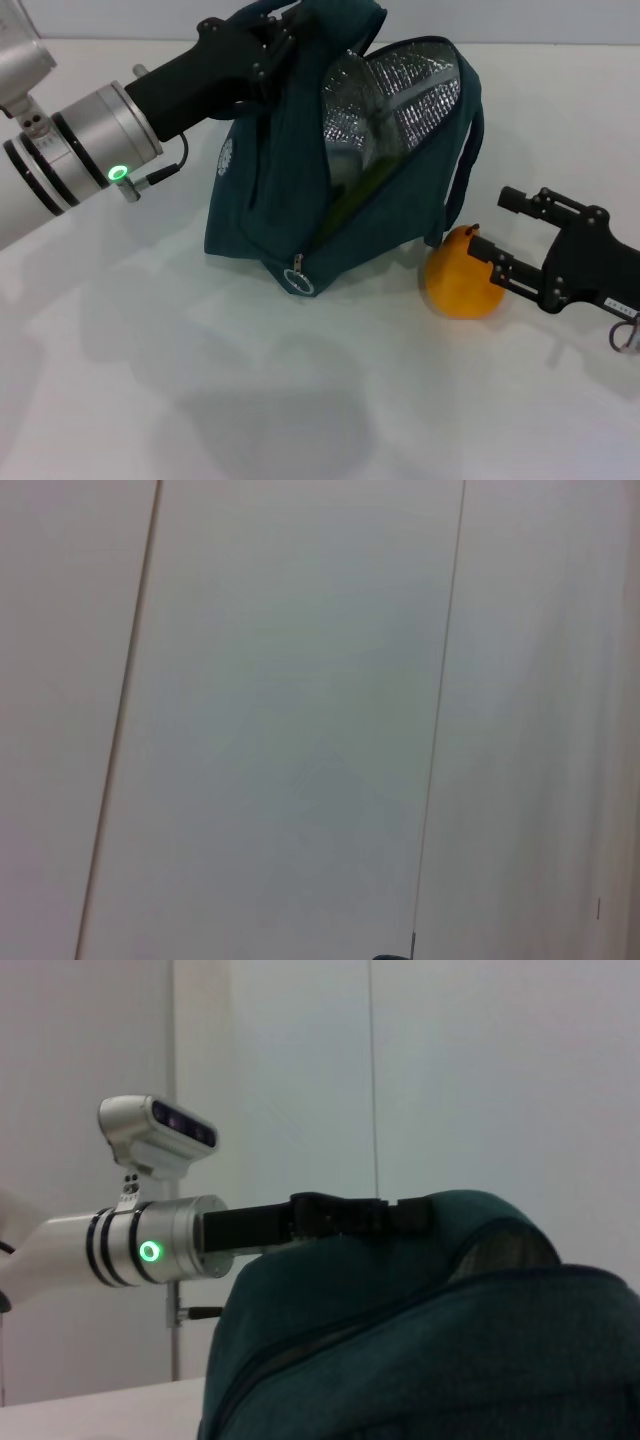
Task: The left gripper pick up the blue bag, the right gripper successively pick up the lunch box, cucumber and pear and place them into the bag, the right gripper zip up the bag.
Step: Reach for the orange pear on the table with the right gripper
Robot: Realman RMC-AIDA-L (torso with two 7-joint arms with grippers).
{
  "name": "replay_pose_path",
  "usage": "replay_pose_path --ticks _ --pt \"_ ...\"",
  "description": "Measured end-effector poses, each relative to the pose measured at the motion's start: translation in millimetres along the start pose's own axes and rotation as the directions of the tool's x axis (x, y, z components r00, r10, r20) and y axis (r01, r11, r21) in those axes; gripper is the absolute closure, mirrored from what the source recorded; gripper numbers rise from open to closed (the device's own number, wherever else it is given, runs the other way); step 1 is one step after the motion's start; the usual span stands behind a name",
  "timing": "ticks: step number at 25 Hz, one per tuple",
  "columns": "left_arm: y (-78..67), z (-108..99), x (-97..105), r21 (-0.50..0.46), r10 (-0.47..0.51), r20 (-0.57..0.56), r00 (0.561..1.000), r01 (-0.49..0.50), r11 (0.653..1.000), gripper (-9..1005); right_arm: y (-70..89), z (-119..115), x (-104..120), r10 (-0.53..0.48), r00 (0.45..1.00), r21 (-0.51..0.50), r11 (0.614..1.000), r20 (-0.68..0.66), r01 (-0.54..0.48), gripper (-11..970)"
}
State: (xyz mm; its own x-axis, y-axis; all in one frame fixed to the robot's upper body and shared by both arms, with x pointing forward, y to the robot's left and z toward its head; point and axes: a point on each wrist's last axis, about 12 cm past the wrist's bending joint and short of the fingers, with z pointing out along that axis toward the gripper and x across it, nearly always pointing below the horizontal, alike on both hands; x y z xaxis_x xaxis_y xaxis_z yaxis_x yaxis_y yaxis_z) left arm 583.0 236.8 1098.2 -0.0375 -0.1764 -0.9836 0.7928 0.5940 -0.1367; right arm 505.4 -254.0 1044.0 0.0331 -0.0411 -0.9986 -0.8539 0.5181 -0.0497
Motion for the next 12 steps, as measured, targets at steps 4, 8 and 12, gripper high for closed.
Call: replay_pose_path --ticks 4,8,12 --pt "-1.0 0.9 0.4 0.004 -0.004 0.002 1.0 0.004 1.0 948 -1.2 0.7 1.3 0.0 1.0 0.008 1.0 -0.013 0.0 405" --pt "-1.2 1.1 0.5 0.004 -0.005 0.003 1.0 0.005 1.0 948 -2.5 1.3 1.5 -0.002 1.0 0.014 1.0 -0.019 0.002 452" --pt "-1.2 1.1 0.5 0.004 -0.005 0.003 1.0 0.005 1.0 948 -5.4 5.1 1.0 -0.01 0.999 0.014 1.0 -0.032 0.01 549"
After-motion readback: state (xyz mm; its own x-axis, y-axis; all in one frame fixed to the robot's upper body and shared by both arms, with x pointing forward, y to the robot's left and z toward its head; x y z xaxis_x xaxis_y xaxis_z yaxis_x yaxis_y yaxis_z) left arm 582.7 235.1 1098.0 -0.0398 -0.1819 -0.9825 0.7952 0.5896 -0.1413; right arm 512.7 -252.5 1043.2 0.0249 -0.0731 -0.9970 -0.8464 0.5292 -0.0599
